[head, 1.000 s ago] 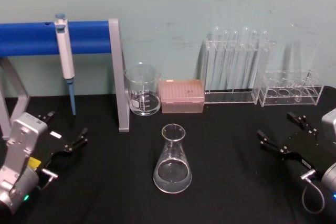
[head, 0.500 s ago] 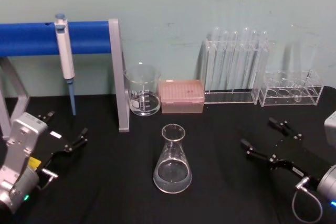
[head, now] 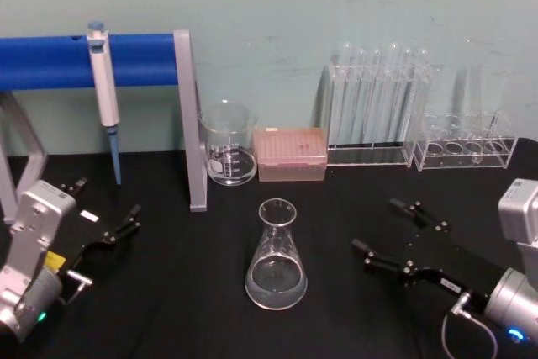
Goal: Grasp the erlenmeyer flask with one hand, shake it three times, then place it back.
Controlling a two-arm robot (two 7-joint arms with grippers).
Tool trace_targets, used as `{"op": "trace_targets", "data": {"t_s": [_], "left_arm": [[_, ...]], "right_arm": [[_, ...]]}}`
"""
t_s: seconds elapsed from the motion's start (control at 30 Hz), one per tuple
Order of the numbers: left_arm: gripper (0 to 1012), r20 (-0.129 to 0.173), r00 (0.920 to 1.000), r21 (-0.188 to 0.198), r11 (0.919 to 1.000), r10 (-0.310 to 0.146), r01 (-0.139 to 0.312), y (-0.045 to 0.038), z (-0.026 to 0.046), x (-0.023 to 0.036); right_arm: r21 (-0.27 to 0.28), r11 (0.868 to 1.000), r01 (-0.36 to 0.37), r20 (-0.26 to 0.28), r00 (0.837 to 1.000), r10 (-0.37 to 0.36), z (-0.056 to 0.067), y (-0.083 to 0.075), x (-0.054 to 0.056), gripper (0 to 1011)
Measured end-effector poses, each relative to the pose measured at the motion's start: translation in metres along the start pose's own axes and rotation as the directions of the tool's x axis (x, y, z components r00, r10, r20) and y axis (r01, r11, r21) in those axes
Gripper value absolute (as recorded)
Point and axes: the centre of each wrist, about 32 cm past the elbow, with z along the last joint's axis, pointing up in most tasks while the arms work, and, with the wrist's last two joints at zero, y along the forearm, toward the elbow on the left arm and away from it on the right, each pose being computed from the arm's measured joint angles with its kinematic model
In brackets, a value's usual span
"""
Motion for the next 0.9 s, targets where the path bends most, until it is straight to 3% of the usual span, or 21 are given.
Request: {"op": "trace_targets", "data": {"t_s": [0.9], "left_arm": [[1001,0.0,1.0,0.0,1.0,0.0,0.0,0.0,0.0,0.0]], "right_arm": [[0.042,0.979,-0.2,-0.051,0.978,0.202,-0.008,0.054,0.005,1000]]}}
